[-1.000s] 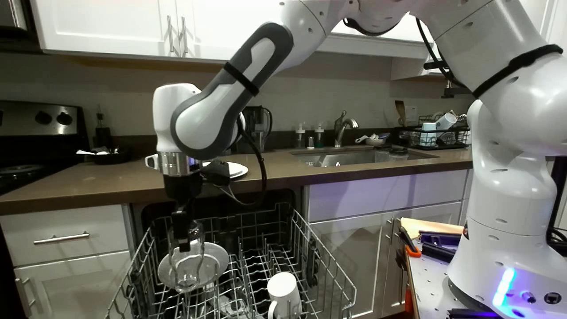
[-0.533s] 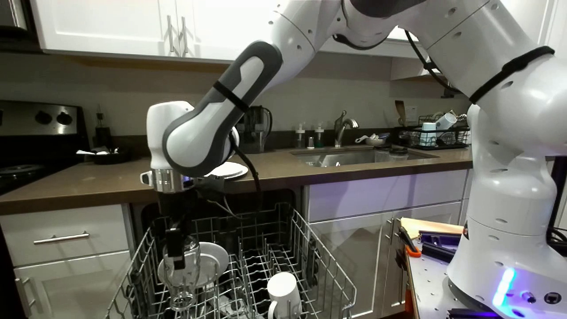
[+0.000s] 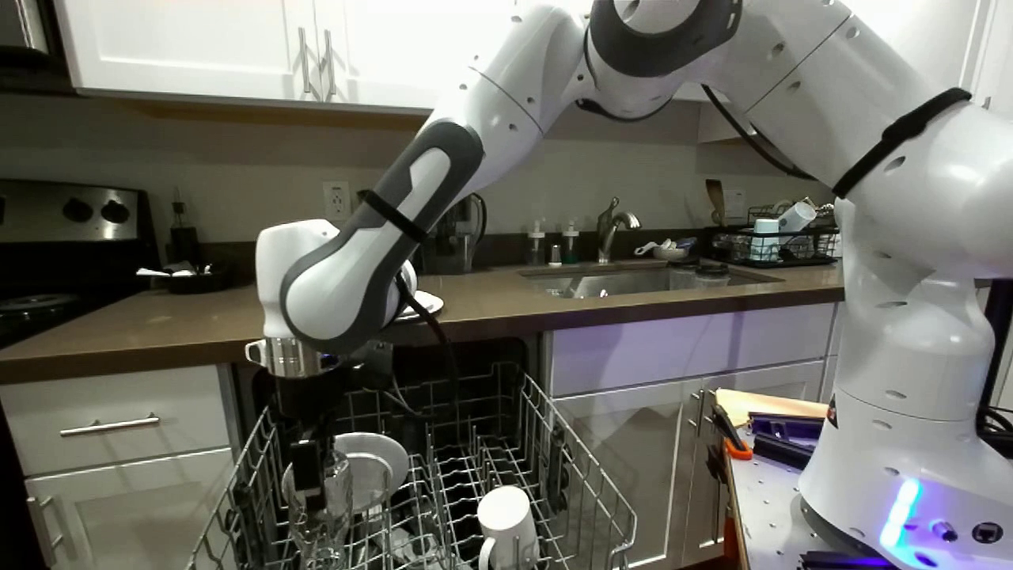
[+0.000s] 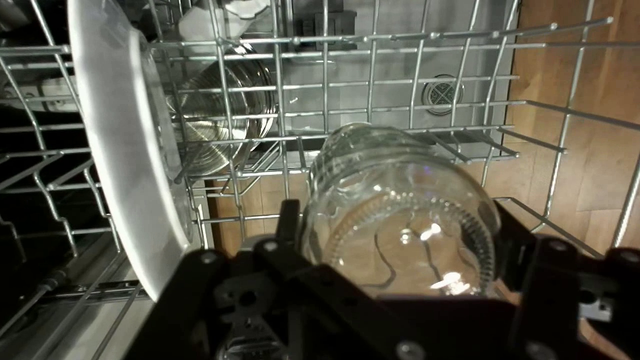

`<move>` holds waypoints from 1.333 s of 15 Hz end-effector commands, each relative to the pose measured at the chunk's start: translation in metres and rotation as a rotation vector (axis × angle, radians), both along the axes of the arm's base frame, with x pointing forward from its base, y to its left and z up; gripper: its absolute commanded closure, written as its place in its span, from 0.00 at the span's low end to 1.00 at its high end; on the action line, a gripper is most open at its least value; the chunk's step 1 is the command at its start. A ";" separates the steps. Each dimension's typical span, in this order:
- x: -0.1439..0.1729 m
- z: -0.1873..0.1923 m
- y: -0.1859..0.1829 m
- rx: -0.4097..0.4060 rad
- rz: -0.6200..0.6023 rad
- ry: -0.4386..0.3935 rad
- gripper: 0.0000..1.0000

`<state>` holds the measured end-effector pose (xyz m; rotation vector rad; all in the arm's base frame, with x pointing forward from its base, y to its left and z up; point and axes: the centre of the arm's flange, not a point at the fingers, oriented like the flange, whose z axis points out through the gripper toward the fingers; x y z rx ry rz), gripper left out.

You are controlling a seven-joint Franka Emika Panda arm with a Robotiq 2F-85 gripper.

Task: Move the glass jar to the left side of the dishwasher rack

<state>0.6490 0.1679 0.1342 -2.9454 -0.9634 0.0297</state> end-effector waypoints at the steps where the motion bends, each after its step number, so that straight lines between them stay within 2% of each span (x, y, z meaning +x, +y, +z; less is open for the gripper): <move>1: 0.019 -0.015 0.002 0.002 0.034 -0.009 0.39; 8: 0.021 -0.059 0.002 -0.007 0.031 0.037 0.39; 10: 0.022 -0.058 0.005 -0.016 0.032 0.057 0.39; 11: 0.022 -0.053 0.005 -0.031 0.034 0.080 0.03; 13: 0.017 -0.040 0.004 -0.057 0.036 0.109 0.00; 16: 0.012 -0.018 0.002 -0.087 0.034 0.131 0.00; 20: 0.005 0.024 0.000 -0.098 0.041 0.102 0.00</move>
